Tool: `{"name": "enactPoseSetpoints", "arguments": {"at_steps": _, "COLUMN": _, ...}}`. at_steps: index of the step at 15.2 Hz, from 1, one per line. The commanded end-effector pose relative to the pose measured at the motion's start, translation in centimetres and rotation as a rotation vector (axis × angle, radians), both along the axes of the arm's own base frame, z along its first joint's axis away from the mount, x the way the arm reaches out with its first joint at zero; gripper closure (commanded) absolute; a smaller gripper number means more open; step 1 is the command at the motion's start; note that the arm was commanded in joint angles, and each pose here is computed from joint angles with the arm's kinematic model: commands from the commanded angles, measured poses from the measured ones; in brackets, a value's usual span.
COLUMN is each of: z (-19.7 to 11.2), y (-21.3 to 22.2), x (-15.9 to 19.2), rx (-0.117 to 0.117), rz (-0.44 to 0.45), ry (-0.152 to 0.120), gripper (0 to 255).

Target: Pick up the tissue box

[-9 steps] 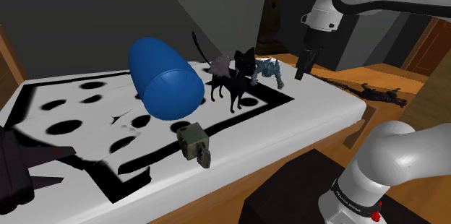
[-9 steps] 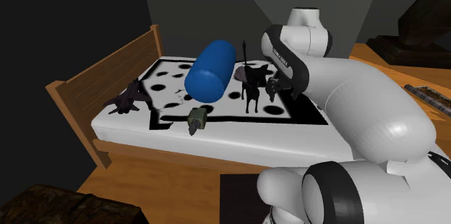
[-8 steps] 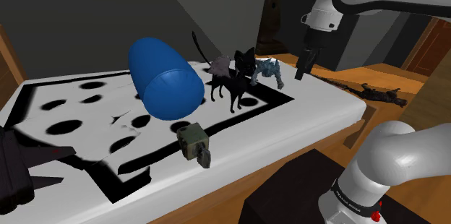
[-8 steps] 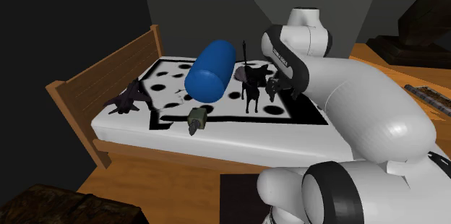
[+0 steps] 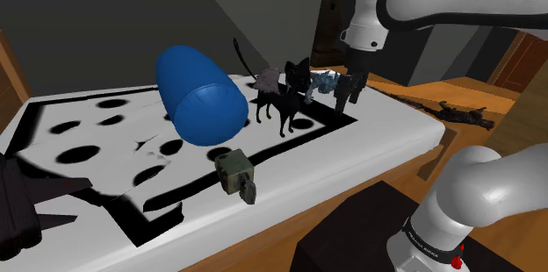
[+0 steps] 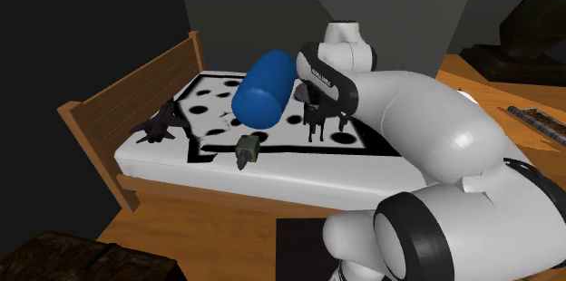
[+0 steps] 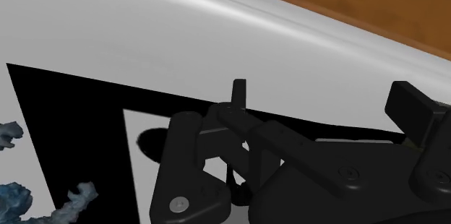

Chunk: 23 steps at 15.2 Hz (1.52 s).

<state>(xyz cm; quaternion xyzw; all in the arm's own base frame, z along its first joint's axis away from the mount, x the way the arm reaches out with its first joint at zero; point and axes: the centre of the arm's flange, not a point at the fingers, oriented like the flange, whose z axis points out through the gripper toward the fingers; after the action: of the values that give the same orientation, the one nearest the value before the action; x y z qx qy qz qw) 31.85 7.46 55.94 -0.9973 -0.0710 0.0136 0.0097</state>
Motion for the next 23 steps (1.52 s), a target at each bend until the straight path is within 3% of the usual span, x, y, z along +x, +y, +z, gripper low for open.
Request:
{"name": "enactPoseSetpoints", "arguments": {"at_steps": 1, "z": -1.1, "y": 2.5, "x": 0.8, "rx": 0.001, "rz": -0.004, "ry": 0.015, "gripper": 0}}
{"name": "enactPoseSetpoints", "arguments": {"at_steps": 23, "z": -12.1, "y": 29.2, "x": 6.3, "rx": 0.006, "rz": -0.026, "ry": 0.172, "gripper": 0}}
